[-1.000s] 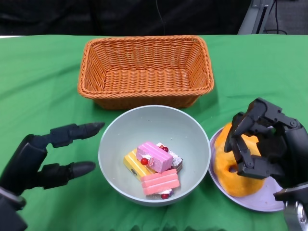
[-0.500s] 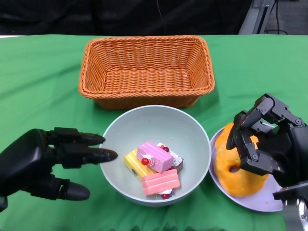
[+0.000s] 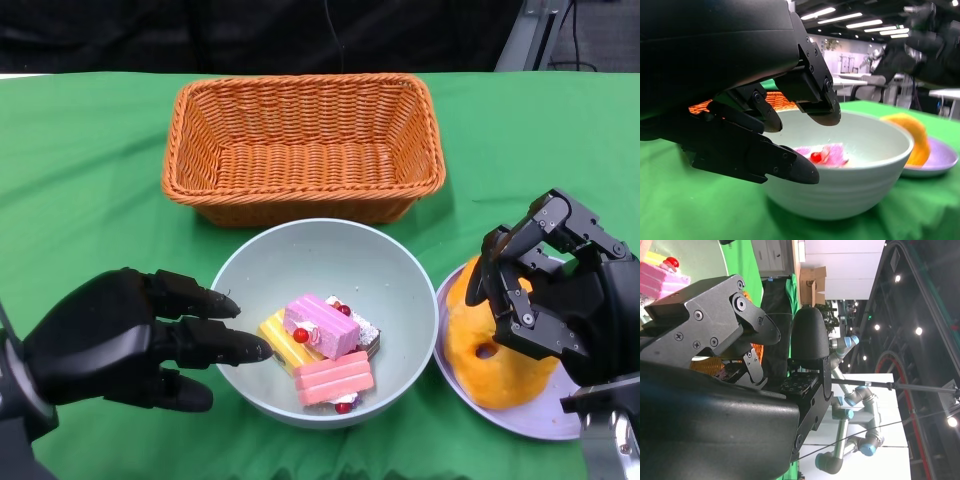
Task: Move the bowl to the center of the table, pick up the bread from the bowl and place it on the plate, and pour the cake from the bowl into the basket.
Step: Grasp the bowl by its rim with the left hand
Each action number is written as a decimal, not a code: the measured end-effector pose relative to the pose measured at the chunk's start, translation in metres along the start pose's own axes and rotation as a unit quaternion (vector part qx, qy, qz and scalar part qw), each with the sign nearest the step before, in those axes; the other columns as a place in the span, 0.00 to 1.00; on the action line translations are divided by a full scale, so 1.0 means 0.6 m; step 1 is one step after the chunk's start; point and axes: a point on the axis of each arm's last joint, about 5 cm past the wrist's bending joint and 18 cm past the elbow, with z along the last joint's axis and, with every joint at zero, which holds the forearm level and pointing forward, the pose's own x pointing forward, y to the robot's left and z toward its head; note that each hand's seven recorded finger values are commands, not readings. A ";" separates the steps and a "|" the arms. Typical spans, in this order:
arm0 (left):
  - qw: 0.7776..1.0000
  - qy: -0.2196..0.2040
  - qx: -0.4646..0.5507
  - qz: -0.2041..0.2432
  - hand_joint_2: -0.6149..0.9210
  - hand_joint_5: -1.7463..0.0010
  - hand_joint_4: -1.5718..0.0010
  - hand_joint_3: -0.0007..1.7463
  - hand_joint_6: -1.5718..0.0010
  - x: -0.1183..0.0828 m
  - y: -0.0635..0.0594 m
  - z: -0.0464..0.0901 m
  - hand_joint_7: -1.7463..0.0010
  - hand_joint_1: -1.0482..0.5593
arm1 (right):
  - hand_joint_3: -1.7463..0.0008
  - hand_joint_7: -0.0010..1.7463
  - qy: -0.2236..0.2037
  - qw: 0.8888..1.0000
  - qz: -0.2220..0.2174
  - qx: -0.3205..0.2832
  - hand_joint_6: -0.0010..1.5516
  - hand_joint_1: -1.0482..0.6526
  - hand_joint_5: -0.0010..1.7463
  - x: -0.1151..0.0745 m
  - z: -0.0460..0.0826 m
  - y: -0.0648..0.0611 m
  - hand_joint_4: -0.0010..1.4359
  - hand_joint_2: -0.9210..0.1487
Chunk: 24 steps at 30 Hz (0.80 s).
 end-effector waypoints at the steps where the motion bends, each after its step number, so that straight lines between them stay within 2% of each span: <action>1: 1.000 -0.005 0.012 -0.003 1.00 0.96 0.44 0.05 0.48 0.002 0.000 -0.004 0.99 0.38 | 0.38 0.83 0.000 1.000 -0.001 0.000 0.43 0.61 0.99 -0.001 0.000 0.000 0.53 0.28; 5: 0.999 -0.025 0.040 -0.013 1.00 0.96 0.44 0.04 0.47 0.015 -0.001 -0.013 0.99 0.37 | 0.38 0.83 -0.004 1.000 -0.004 0.002 0.43 0.60 0.99 -0.001 0.001 0.003 0.53 0.28; 10: 0.997 -0.045 0.044 -0.054 1.00 0.95 0.42 0.05 0.46 0.030 -0.012 -0.018 0.99 0.36 | 0.37 0.84 -0.005 1.000 -0.006 0.004 0.43 0.61 0.99 0.000 0.002 0.006 0.54 0.29; 24: 0.991 -0.065 0.060 -0.103 1.00 0.94 0.39 0.03 0.43 0.047 -0.021 -0.028 0.99 0.33 | 0.37 0.82 -0.007 1.000 -0.009 0.007 0.43 0.61 0.99 0.001 0.003 0.008 0.53 0.30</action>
